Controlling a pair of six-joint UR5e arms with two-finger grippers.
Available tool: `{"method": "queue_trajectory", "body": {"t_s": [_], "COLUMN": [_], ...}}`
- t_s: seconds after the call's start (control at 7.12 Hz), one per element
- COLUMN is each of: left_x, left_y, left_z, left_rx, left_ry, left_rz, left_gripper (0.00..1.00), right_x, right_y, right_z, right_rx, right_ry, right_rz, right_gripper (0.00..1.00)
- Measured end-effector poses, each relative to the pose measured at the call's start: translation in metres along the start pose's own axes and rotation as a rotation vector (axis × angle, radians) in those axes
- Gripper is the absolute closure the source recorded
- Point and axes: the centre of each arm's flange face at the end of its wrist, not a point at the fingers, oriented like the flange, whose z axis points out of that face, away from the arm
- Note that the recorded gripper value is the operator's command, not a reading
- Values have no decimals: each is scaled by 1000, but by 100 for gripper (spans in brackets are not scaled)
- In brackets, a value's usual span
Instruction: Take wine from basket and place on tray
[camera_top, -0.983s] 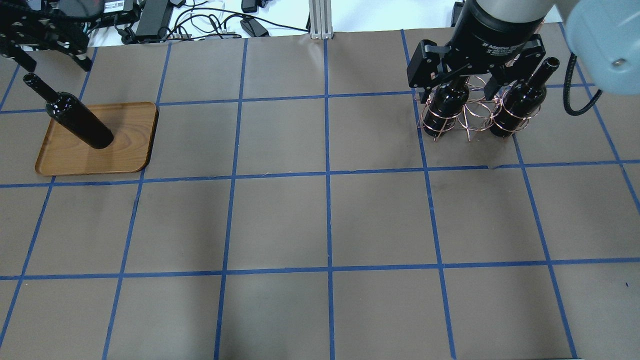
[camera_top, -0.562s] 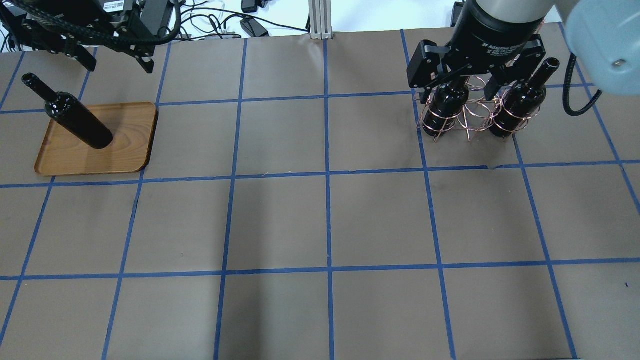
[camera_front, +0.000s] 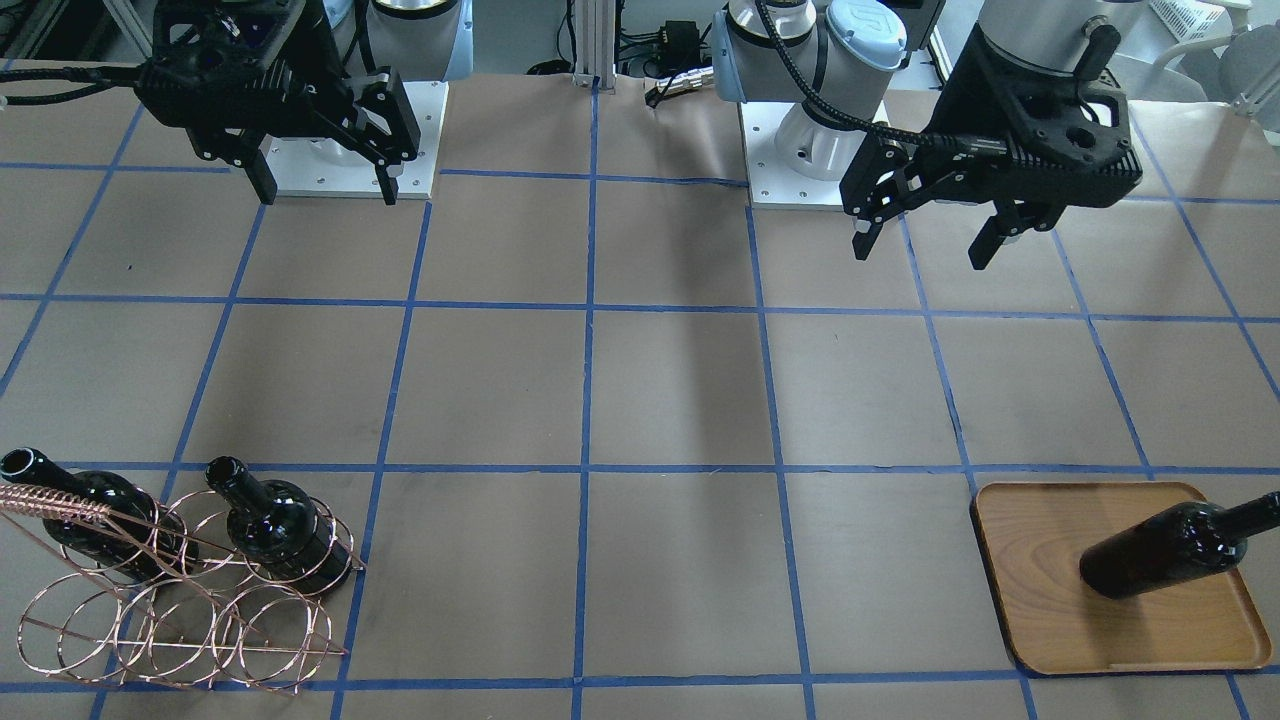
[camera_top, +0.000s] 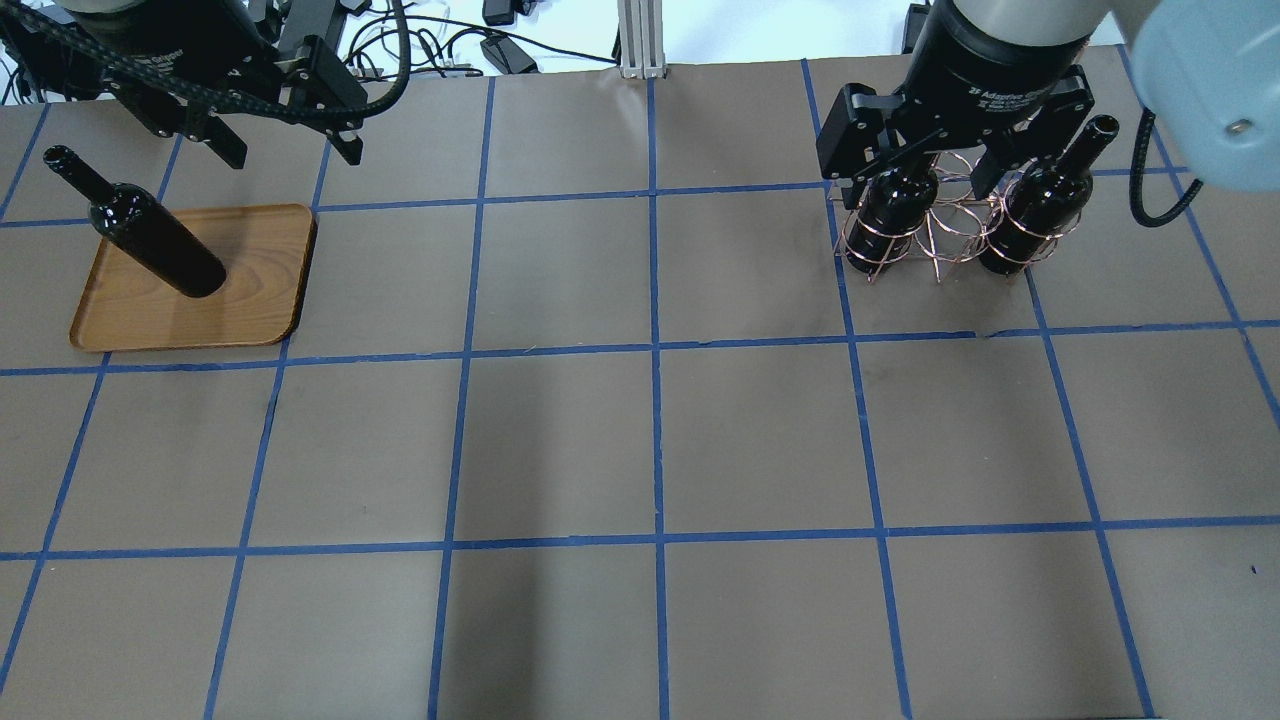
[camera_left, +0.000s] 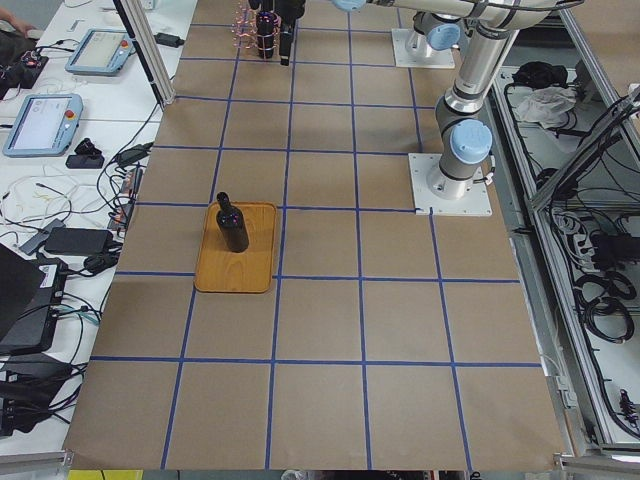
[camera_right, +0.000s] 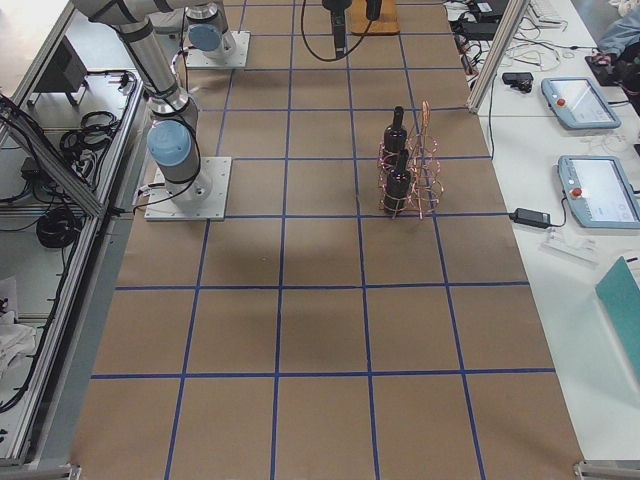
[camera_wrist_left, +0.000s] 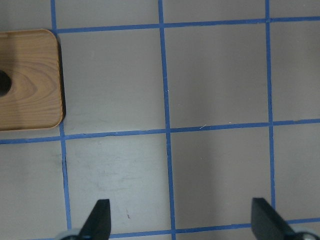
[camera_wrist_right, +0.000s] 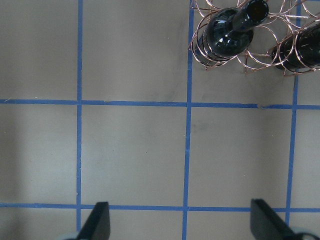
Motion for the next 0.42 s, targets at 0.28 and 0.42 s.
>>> {"method": "queue_trajectory", "body": {"t_s": [0.28,0.42], "left_x": [0,-1], "left_y": [6,9], "left_z": [5,8], "left_rx": [-16,-25], "left_ry": [-8,-14], "left_rz": [0,1], "left_gripper": [0,0], "right_x": [-1,-1], "right_y": [0,0], "right_z": [0,1], "right_rx": [-1,-1], "right_ry": [-5,-6], "right_rz": [-5,-7], "right_gripper": [0,0]}}
